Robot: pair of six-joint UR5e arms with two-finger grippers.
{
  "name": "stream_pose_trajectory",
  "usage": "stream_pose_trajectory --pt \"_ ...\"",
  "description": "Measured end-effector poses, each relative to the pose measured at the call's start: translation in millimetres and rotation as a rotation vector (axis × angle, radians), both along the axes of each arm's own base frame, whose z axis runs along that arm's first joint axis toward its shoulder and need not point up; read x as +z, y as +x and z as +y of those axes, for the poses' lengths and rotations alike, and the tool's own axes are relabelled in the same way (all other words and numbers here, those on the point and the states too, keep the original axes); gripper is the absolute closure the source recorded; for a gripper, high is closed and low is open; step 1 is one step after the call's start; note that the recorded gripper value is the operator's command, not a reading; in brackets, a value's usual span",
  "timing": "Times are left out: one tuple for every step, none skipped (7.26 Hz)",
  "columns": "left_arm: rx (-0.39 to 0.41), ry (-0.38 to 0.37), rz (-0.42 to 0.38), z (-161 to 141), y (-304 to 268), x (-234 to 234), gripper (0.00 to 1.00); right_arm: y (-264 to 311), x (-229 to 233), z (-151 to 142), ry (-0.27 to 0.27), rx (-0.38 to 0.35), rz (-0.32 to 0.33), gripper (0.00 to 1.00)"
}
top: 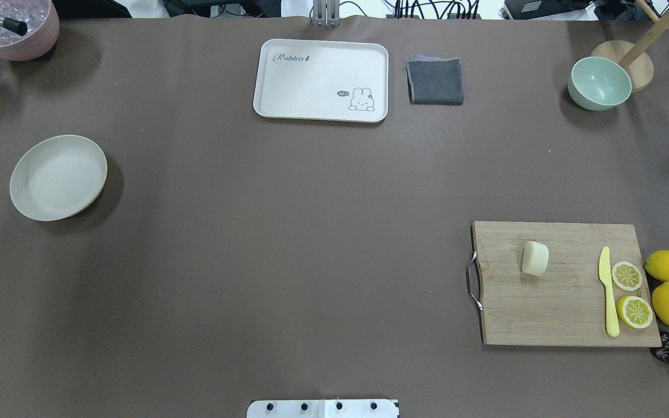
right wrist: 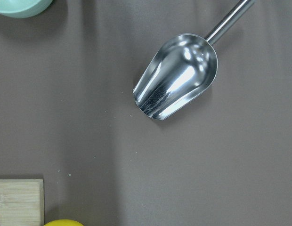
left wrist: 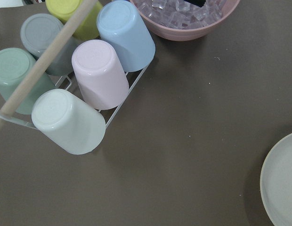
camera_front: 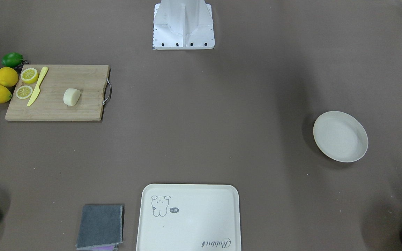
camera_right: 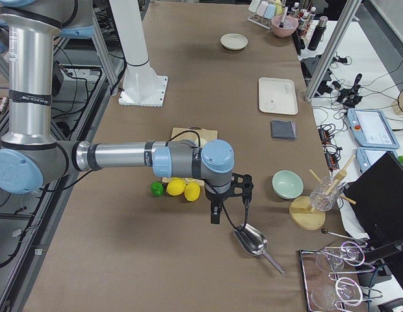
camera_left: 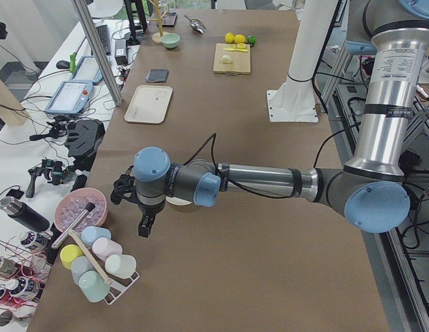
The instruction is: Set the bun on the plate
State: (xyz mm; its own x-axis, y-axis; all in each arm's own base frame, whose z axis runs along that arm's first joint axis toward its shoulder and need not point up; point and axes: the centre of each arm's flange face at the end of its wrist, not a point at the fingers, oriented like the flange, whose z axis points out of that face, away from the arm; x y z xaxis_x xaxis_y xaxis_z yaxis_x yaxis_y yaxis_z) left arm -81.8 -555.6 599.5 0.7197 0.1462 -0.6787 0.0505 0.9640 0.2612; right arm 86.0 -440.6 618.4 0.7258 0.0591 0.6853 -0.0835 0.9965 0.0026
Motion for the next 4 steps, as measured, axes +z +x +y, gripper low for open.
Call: stream_pose_trajectory --pt "0.002 0.005 -0.006 0.3 1.5 -0.3 0.02 0.0 0.1 0.0 0.0 0.0 0.0 0.0" --pt "0.005 0.017 -0.019 0.2 4.4 -0.8 0.02 0.1 0.0 -0.1 0.001 0.0 0.0 0.0" --pt "0.006 0.027 -0.029 -1.0 7.6 -1.6 0.02 0.3 0.1 0.8 0.002 0.0 0.0 0.0" --pt "0.007 0.03 -0.035 -1.9 9.7 -0.9 0.02 0.4 0.9 2.9 0.001 0.0 0.0 0.0"
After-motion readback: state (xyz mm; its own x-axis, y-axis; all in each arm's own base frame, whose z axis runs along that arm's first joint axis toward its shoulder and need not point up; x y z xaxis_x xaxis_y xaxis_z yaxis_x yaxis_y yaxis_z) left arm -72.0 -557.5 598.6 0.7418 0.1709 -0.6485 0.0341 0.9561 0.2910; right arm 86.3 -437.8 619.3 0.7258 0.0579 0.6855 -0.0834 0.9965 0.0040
